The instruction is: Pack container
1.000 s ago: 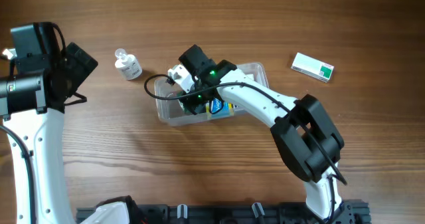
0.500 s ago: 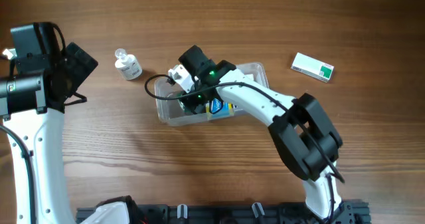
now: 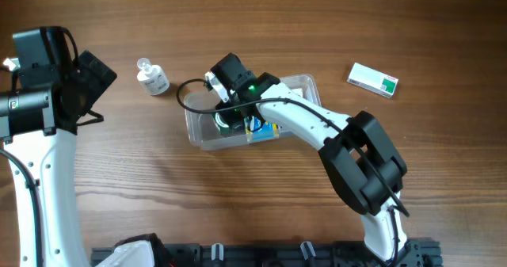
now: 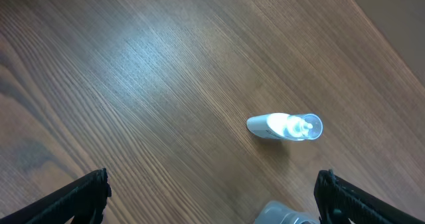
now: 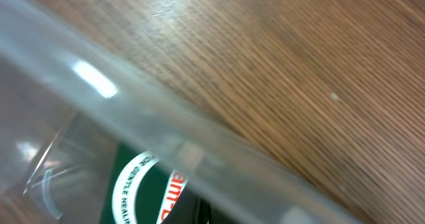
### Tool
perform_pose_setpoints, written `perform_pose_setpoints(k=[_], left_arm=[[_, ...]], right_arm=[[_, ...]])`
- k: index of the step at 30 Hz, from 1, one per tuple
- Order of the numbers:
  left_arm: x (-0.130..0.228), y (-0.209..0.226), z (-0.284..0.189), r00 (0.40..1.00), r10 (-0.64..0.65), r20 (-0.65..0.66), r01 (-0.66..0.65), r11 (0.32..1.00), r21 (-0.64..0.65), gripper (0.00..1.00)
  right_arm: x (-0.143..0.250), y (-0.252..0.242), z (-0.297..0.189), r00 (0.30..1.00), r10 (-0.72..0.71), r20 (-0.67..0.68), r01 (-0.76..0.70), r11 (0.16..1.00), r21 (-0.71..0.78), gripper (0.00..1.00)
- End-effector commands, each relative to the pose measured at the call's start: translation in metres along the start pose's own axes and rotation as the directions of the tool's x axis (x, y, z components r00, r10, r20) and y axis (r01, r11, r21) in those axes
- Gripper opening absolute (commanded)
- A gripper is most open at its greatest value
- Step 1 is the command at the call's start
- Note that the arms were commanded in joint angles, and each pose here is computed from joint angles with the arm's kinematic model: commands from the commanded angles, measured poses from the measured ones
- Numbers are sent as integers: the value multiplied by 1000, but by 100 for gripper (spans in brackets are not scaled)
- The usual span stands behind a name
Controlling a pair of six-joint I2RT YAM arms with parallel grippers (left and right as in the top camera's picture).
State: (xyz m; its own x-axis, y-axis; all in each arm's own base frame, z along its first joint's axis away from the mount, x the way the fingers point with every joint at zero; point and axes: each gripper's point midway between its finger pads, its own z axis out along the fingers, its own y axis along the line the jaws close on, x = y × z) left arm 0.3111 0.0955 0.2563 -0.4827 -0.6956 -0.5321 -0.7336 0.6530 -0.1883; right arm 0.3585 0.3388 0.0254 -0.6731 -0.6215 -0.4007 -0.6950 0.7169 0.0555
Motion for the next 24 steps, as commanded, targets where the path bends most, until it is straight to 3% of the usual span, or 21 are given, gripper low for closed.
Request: perform_pose_setpoints(k=[1,8,15,24], left_arm=[[-4,1,-3,1000,-6,15,6,1000,1,100],[-4,1,-3,1000,-6,15,6,1000,0,100],[-4,1,-3,1000,-6,15,6,1000,1,100],[-4,1,-3,1000,-6,15,6,1000,0,100]], right_arm=[[3,-13,1,998,68,-6,-67,995,68,4],[-24,15,-42,994,51,92,-44,996,-82,4],[-28,52,-55,989,-55,134,90,957,-274,4],[-37,58,-56,976,-107,188,158,947,-279,4]])
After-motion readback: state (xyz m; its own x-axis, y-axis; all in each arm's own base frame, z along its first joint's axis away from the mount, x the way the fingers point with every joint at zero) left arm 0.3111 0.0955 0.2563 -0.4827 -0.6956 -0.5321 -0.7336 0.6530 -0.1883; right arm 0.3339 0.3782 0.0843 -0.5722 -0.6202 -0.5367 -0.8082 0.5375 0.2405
